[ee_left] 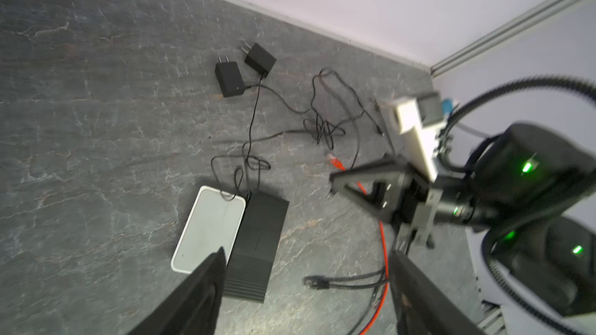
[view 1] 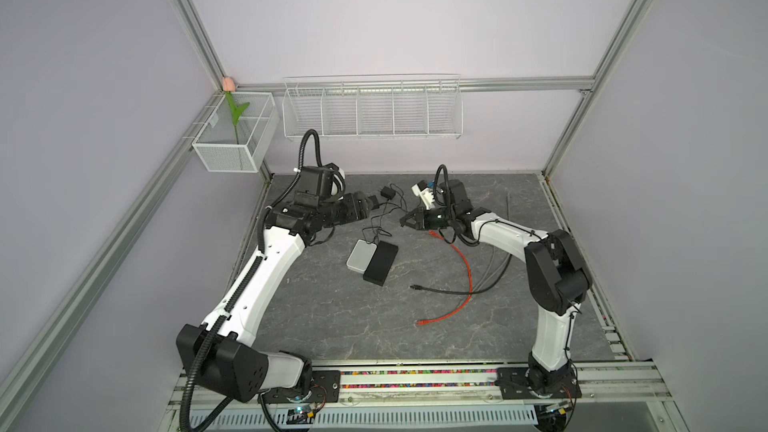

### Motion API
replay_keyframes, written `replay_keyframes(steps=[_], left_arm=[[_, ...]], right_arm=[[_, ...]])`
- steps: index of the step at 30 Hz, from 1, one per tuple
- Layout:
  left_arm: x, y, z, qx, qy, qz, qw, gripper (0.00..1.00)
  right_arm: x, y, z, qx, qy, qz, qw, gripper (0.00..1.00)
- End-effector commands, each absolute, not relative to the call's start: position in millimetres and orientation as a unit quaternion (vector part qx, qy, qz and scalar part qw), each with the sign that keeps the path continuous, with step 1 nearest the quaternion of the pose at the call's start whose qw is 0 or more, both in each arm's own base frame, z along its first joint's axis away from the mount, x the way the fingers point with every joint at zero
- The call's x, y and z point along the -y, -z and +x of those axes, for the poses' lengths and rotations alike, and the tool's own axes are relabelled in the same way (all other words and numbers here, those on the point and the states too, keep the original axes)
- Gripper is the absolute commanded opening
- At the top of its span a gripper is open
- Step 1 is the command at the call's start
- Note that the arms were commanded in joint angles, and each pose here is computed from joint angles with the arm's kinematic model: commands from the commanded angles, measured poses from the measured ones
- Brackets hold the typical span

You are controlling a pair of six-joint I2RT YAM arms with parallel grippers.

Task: Insert the plug into the switch port
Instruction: 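Grasp the black power cord with right gripper while left moves over switch, then lower the left gripper onto the black finned switch and grasp it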

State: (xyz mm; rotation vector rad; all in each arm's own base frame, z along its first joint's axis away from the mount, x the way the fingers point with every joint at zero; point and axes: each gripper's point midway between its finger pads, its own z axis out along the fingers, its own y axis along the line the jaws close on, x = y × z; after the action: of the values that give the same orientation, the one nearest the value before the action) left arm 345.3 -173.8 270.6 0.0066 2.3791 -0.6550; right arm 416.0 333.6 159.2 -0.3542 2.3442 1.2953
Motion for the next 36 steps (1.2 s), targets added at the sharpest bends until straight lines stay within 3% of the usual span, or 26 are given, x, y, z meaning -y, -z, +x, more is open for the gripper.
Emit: replay_keyframes(steps=[1,11,36], left_arm=[[157.3,-225.5,326.3,-0.932,0.199,0.010,0.302,0.78],[200.3,-156.4,296.7,-0.953,0.135,0.117,0.245,0.78],[225.8,-63.4,349.4,-0.977,0.045,0.136,0.159,0.76]], right_arm=[[-319.1,-146.9,404.7,-0.893,-0.415,-0.072,0.159,0.07],[-296.4,-136.5,385.9,-0.924,-0.346,-0.071,0.143,0.07],[-251.3,-179.4,366.5,-0.924,-0.290,-0.096,0.229,0.07]])
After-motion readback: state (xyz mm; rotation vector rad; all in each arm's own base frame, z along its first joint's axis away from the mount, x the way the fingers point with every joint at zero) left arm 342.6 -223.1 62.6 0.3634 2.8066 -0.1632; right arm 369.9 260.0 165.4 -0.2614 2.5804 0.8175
